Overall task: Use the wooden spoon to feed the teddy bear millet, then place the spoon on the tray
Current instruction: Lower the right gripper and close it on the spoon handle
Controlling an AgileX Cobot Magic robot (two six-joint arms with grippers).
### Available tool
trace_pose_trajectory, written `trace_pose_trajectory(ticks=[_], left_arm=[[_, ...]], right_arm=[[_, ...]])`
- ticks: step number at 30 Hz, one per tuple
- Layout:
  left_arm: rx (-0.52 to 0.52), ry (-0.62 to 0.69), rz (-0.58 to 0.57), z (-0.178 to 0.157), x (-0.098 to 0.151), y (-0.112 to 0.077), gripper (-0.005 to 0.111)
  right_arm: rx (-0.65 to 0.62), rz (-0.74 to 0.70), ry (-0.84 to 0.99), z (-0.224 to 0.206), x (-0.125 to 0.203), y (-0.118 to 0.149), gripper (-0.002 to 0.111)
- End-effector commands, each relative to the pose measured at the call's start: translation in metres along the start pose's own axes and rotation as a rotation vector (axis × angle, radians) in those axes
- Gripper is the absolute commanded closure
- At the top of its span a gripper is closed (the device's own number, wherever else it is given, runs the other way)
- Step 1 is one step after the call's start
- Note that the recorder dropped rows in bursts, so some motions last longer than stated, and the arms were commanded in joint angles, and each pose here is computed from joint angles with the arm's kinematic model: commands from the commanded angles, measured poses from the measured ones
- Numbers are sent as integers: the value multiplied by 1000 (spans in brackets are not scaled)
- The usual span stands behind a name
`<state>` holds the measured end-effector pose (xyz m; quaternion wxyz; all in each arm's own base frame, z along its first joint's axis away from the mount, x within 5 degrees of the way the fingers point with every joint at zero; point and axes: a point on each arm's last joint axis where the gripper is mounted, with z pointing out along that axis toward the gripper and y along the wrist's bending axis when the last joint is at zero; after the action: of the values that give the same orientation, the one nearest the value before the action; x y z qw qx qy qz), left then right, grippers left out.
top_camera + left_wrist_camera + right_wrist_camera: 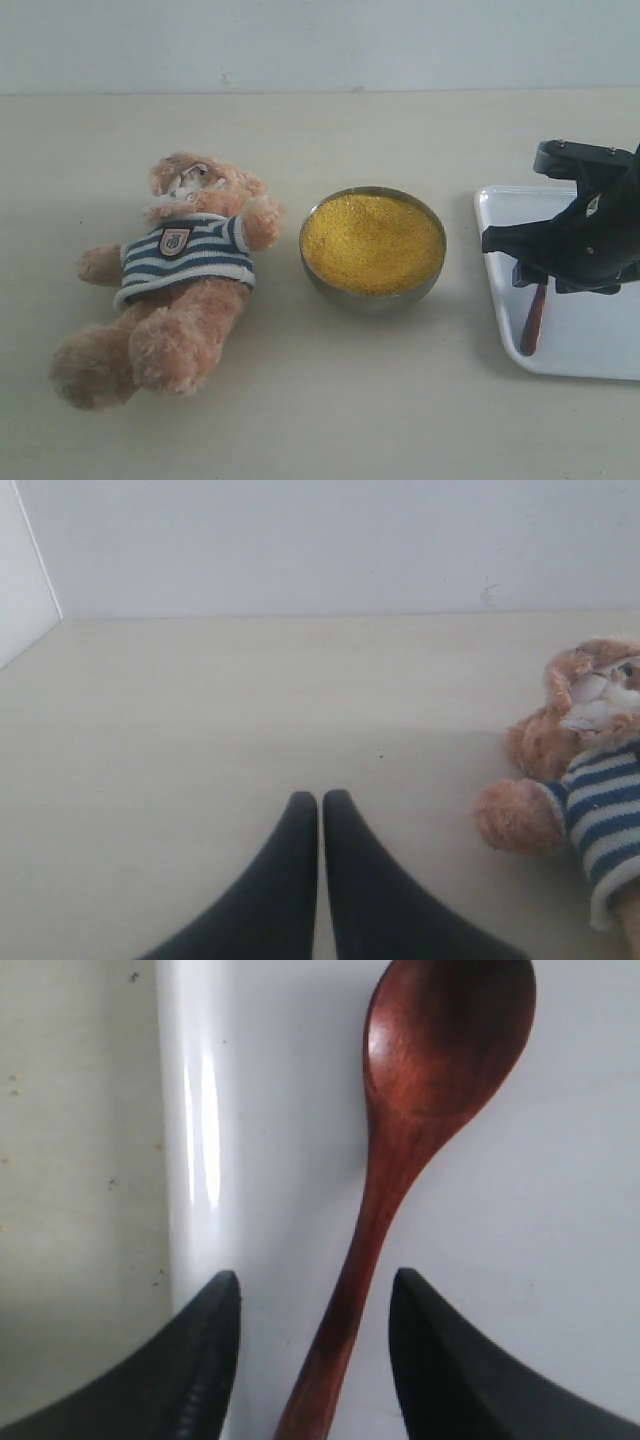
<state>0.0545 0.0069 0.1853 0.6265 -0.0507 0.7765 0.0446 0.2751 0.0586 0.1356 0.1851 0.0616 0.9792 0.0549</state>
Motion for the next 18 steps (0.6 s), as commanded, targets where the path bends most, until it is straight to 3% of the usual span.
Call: trace_pose_trajectory(ticks=[1, 18], left_arm=[[1, -13, -2, -1, -2, 0, 103], [1, -13, -2, -1, -2, 0, 103]], right_arm=[[3, -5, -10, 0, -2, 0, 65], [22, -7, 45, 19, 4, -2, 65]])
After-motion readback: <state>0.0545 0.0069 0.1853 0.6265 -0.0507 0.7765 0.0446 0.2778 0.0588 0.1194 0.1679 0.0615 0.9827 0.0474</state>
